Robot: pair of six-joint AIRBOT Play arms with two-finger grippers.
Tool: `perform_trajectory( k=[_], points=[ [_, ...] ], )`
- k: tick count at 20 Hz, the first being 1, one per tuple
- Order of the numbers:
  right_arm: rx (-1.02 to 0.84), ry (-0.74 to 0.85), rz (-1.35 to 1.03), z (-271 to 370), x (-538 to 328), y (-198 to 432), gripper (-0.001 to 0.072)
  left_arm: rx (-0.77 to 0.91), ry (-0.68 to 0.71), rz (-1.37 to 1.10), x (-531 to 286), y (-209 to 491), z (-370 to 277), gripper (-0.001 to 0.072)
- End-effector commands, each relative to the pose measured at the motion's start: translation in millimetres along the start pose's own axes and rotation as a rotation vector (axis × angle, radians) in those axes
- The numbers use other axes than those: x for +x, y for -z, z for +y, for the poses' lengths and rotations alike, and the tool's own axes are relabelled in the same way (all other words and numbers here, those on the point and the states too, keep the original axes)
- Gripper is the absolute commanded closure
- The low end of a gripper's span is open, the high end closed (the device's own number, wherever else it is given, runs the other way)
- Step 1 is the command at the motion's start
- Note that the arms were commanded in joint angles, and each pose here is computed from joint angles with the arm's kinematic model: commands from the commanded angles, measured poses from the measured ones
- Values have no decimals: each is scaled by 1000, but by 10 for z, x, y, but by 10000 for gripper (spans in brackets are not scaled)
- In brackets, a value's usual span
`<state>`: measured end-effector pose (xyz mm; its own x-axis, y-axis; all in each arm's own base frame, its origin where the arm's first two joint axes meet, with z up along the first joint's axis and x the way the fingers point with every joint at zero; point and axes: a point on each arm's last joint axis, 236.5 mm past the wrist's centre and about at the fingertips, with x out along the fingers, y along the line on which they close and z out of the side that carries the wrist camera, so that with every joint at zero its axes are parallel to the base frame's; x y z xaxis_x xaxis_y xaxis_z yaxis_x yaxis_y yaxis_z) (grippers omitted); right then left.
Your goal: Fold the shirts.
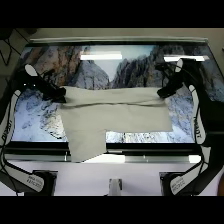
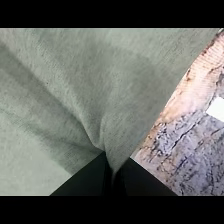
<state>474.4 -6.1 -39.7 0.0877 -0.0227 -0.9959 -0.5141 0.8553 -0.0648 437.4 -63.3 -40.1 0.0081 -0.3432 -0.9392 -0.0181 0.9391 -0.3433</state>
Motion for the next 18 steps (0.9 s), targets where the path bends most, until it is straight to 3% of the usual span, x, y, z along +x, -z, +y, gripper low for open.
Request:
perform_trajectory(
  k=[1,3,8,9,10,11,12,14,18],
  points=[
    [-26,86,83,-212,34,181,675,-21,-11,83,59,203,1,671],
    [-64,150,72,-364,14,146,674,-38,0,83,64,202,-36,670],
    [-16,52,-131,-128,43,-327,668,-24,-3,74,168,184,-125,669],
    [2,49,-126,-124,50,-316,602,-22,-3,88,199,214,-144,636],
    [4,45,-115,-113,48,-290,474,-21,1,106,212,250,-158,489],
    [-12,35,-97,-87,30,-241,280,-23,5,126,200,296,-164,266],
    [-45,26,-69,-57,-10,-161,172,-24,6,147,157,349,-153,171],
    [-48,10,-32,-116,-185,63,170,-34,13,168,-31,445,-62,172],
    [129,-85,84,-360,-587,934,174,-92,25,160,-490,737,136,188]
  ],
)
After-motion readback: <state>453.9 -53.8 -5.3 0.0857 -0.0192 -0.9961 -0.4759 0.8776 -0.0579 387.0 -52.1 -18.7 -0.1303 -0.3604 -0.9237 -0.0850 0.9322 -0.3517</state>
